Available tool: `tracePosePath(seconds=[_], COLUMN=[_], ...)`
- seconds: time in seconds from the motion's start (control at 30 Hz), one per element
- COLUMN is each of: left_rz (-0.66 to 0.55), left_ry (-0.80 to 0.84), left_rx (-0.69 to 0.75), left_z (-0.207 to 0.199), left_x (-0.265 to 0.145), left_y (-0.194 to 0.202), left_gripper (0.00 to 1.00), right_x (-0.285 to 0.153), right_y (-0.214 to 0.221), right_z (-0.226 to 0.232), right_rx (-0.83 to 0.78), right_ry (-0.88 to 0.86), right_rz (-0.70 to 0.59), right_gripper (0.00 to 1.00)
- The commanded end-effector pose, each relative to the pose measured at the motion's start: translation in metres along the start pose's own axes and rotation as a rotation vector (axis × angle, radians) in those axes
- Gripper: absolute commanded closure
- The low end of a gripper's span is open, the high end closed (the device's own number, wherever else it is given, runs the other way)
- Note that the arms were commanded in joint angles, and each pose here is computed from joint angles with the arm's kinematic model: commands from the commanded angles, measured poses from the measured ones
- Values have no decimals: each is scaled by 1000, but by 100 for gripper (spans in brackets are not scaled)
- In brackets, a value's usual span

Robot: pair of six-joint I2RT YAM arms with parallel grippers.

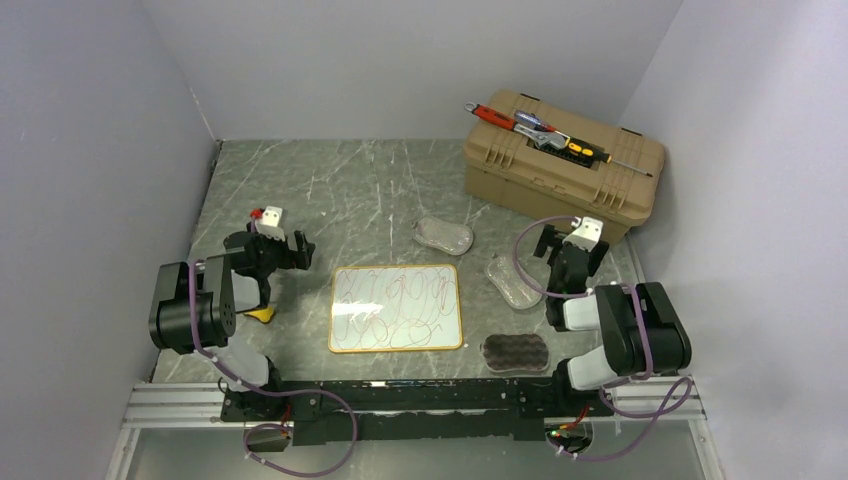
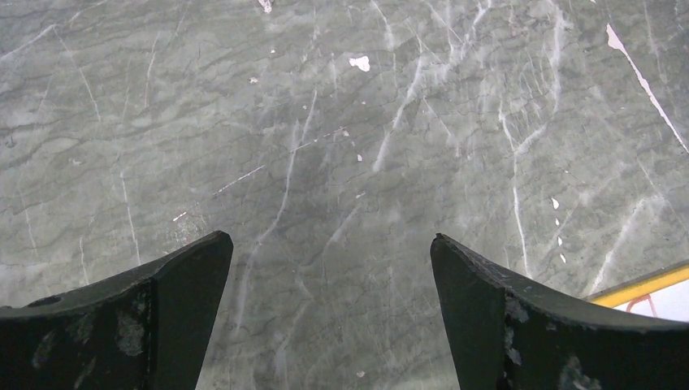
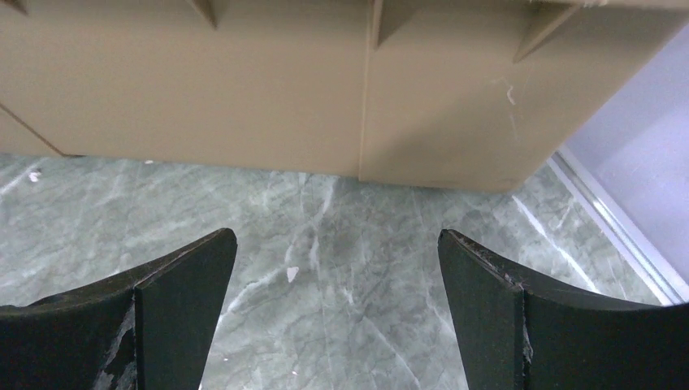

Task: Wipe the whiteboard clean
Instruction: Pick up the whiteboard eraser from the center of the board.

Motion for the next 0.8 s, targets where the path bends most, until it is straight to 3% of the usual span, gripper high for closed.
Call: tracePosePath(seconds=[0.0, 0.07, 0.1, 0.23, 0.33, 0.43, 0.63, 0.77], left_rz=[-53, -85, -74, 44, 128, 184, 205, 244], left_ry=[-10, -1, 31, 87, 96, 104, 144, 182], left_rx=[23, 22, 36, 5, 3, -8, -55, -104], left_z=[5, 3, -2, -6, -4, -8, -19, -27], left_x=[1, -4, -6, -11, -17, -28, -41, -43], left_y=[-29, -41, -48, -76, -94, -102, -121, -123], left_gripper=[1, 1, 1, 1, 1, 1, 1, 1], right_x=[-9, -15, -17, -27, -39, -51, -67, -86], right_y=[-42, -53, -46, -66, -82, -89, -87, -47], right_z=[6, 5, 7, 21, 43, 56, 39, 72], right_rx=[16, 30, 13, 92, 61, 317, 320, 151], right_ry=[7, 61, 62, 54, -29, -71, -59, -124], right_rz=[-157, -160, -94, 24, 63, 102, 99, 303], right_gripper=[0, 0, 0, 0, 0, 0, 0, 0])
Point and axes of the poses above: each gripper's point midway between its finger pads, its own x axis out along the fingers, its own z axis along the line the jaws close on, y = z × x, the point moved 1 cm from there along -x, back along the fingers, and after that the axes turned 2 degrees about x, right-handed, at the moved point
